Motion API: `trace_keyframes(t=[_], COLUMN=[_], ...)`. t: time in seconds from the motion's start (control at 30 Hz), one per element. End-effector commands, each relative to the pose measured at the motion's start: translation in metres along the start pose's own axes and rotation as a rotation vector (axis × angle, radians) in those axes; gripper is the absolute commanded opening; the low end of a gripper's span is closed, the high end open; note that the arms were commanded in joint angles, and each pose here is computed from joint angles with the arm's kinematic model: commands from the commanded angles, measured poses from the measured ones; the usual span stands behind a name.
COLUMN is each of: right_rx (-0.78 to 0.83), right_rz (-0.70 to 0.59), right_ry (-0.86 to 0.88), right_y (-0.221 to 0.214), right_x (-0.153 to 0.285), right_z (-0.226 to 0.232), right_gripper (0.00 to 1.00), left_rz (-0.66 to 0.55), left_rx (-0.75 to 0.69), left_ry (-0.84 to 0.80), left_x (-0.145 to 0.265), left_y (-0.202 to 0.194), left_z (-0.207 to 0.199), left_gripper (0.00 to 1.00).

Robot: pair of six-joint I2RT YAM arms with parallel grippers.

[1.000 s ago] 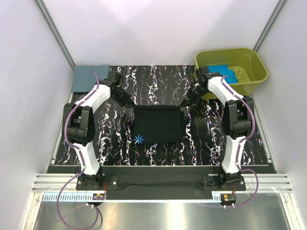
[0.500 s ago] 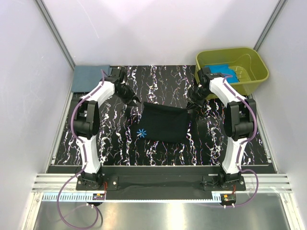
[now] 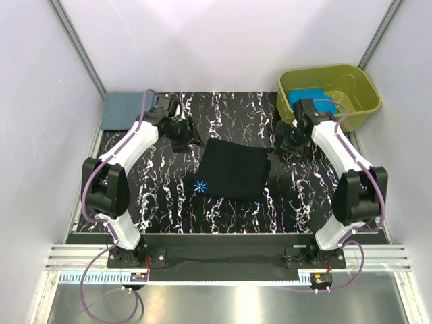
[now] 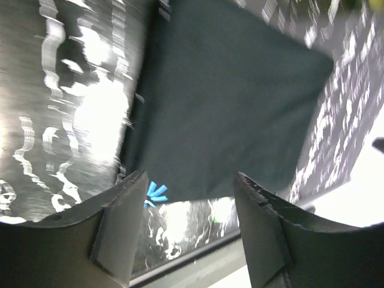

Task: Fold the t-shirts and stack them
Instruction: Fold the tshirt

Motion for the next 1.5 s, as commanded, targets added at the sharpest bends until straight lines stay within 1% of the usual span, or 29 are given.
trace_keyframes(t=[0.0,0.03,0.1,0.17,0.2,0.23,0.3,0.37,0.4,0.47,0.53,0.6,0.7,0.83,0.97,1.03,1.1,1.17,1.2,1.27,1.3,1.33,1.37,1.4,1.43,1.47], right_rx=[0.082,0.111,0.121,0.116,0.113,0.086,0.079,0.056,0.064,0.057,0.049,0.050,0.064,0.051,0.036,0.007,-0.003,-0.021,-0.015,-0.059,-0.057,-0.082,-0.074,-0.080,-0.077,-0.068], right_rz=[-0.040,-0.037,-0.031,-0.009,0.003,0.024,0.030,0.022,-0.002,0.014,0.010,0.007,0.000,0.038,0.077,0.104,0.089,0.101,0.078,0.102,0.088,0.099,0.071,0.068,0.060,0.040], right_ry=[0.104,0.126,0.169,0.213,0.277,0.305,0.390,0.423,0.449,0.460,0.504,0.555,0.598,0.611,0.614,0.613,0.608,0.609,0.634,0.652,0.677,0.683,0.703,0.704,0.703,0.701], right_y=[-0.013,-0.019,-0.025,-0.036,-0.042,-0.051,-0.061,-0.070,-0.068,-0.075,-0.075,-0.075,-0.076,-0.085,-0.095,-0.106,-0.112,-0.124,-0.123,-0.132,-0.130,-0.133,-0.130,-0.131,-0.131,-0.130], right_x=[0.003,-0.002,-0.001,-0.007,-0.006,-0.014,-0.016,-0.029,-0.031,-0.040,-0.044,-0.045,-0.046,-0.058,-0.064,-0.063,-0.056,-0.057,-0.056,-0.062,-0.063,-0.065,-0.064,-0.063,-0.062,-0.060], right_z=[0.012,0.017,0.023,0.028,0.035,0.036,0.044,0.043,0.046,0.044,0.048,0.054,0.060,0.061,0.062,0.061,0.059,0.056,0.058,0.057,0.059,0.059,0.061,0.061,0.061,0.060], right_gripper=[0.93,0.94,0.93,0.91,0.90,0.89,0.85,0.82,0.81,0.78,0.72,0.68,0.71,0.74,0.73,0.70,0.69,0.69,0.67,0.63,0.57,0.57,0.57,0.57,0.58,0.58], left_rz=[0.032,0.037,0.065,0.099,0.109,0.122,0.131,0.157,0.166,0.180,0.182,0.182,0.176,0.178,0.192,0.186,0.170,0.128,0.106,0.054,0.023,0.019,0.010,-0.016,-0.005,-0.003], left_rx=[-0.122,-0.153,-0.152,-0.130,-0.123,-0.122,-0.133,-0.150,-0.161,-0.169,-0.176,-0.175,-0.184,-0.180,-0.169,-0.168,-0.174,-0.187,-0.173,-0.158,-0.127,-0.123,-0.112,-0.096,-0.111,-0.107], left_ry=[-0.079,-0.082,-0.078,-0.060,-0.053,-0.036,-0.020,-0.005,0.001,0.010,0.021,0.030,0.046,0.052,0.041,0.042,0.036,0.017,0.017,-0.025,-0.078,-0.145,-0.194,-0.298,-0.333,-0.355], left_x=[-0.005,-0.006,-0.013,-0.019,-0.021,-0.025,-0.029,-0.035,-0.038,-0.045,-0.049,-0.052,-0.055,-0.059,-0.062,-0.060,-0.054,-0.041,-0.037,-0.023,-0.022,-0.017,-0.017,-0.017,-0.025,-0.030], left_y=[-0.009,-0.010,-0.011,-0.018,-0.021,-0.026,-0.029,-0.032,-0.033,-0.032,-0.032,-0.031,-0.031,-0.031,-0.030,-0.030,-0.030,-0.027,-0.025,-0.022,-0.020,-0.024,-0.025,-0.022,-0.032,-0.034], left_z=[-0.006,-0.007,-0.003,0.006,0.009,0.016,0.024,0.034,0.038,0.043,0.046,0.048,0.053,0.059,0.060,0.059,0.056,0.048,0.045,0.031,0.020,0.006,-0.004,-0.026,-0.042,-0.052], left_gripper=[0.65,0.66,0.66,0.65,0.66,0.66,0.65,0.66,0.66,0.66,0.65,0.65,0.65,0.65,0.65,0.64,0.64,0.63,0.62,0.57,0.56,0.52,0.49,0.46,0.40,0.38])
Point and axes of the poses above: each gripper's point midway between its finger pads, its own x axis back along the fingers, its own z axis along the line the jaws close on, y = z × x, the point moved 5 cm from there along x, back along the fingers, and after that the axes turned 15 degrees about x, right-handed, at the moved point
